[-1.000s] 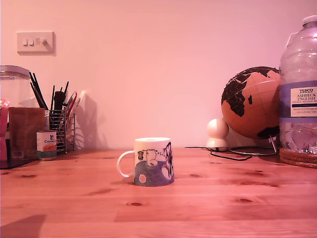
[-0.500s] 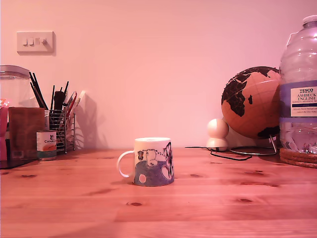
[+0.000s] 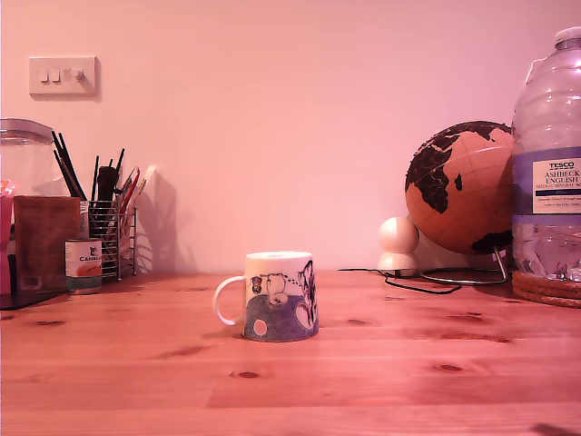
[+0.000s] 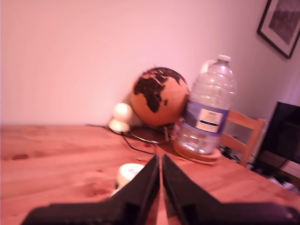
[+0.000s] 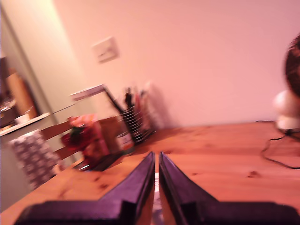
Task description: Lift the coffee cup and remove the coffee capsule that is hidden under it
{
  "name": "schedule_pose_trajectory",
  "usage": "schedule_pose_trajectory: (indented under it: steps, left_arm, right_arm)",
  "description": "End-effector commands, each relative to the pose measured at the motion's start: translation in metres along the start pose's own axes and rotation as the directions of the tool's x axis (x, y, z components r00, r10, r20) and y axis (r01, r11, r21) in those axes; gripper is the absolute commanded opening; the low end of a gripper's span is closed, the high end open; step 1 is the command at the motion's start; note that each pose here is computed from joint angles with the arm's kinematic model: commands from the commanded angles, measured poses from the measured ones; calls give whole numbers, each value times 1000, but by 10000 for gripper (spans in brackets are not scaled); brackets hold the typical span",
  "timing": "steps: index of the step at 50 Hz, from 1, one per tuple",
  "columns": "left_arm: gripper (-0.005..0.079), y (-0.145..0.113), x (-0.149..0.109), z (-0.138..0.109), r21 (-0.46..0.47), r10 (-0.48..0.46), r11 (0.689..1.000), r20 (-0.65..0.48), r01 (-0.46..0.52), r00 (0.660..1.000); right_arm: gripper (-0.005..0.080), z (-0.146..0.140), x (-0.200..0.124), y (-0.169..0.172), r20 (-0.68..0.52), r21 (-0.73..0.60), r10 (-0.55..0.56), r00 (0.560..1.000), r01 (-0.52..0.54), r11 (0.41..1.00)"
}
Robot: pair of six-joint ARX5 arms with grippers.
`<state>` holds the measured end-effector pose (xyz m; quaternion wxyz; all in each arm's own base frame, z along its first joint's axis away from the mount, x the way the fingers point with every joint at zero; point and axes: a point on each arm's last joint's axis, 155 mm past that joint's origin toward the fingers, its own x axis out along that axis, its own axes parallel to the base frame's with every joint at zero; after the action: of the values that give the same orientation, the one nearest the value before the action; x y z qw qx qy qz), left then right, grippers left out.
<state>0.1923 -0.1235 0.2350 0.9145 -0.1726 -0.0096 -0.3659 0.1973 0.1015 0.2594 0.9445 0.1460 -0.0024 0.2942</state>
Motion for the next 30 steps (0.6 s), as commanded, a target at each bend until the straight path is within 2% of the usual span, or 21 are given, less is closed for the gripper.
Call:
schedule_pose_trajectory:
  steps: [1, 8, 14, 22, 25, 26, 27, 29, 30]
  left_arm:
    - [-21, -7, 1, 7, -9, -19, 1000, -16, 19, 1000]
    - [-21, -25, 4, 8, -4, -101, 995, -84, 101, 991]
    - [-21, -30, 11, 8, -4, -140, 990, -151, 141, 979]
    - [-21, -20, 26, 11, 58, -133, 987, -241, 151, 961]
    - [-21, -16, 34, 11, 53, -139, 986, -285, 160, 949]
    - [-21, -15, 36, 9, 24, -144, 987, -306, 159, 941]
    - [-21, -13, 39, 8, 41, -148, 985, -322, 170, 935]
    - [-18, -9, 44, 7, -1, -156, 986, -355, 167, 922]
    - [-12, -8, 47, 6, 12, -162, 984, -371, 179, 914]
  right_arm:
    - [-12, -2, 2, 3, -38, 18, 18, 999, -17, 1000]
    - [-12, -7, 7, 18, -111, 29, 108, 988, -106, 994]
    - [-12, -10, 13, 24, -165, 73, 163, 973, -153, 986]
    - [-12, -7, 22, 24, -207, 39, 186, 961, -182, 982]
    - [-12, -6, 26, 21, -218, 22, 184, 958, -183, 983]
    - [-12, -4, 28, 21, -221, 17, 184, 958, -184, 983]
    - [-12, -2, 29, 22, -222, 8, 187, 957, -190, 982]
    - [-12, -1, 31, 22, -229, -2, 195, 954, -200, 980]
    - [-12, 1, 32, 22, -232, -7, 196, 953, -204, 979]
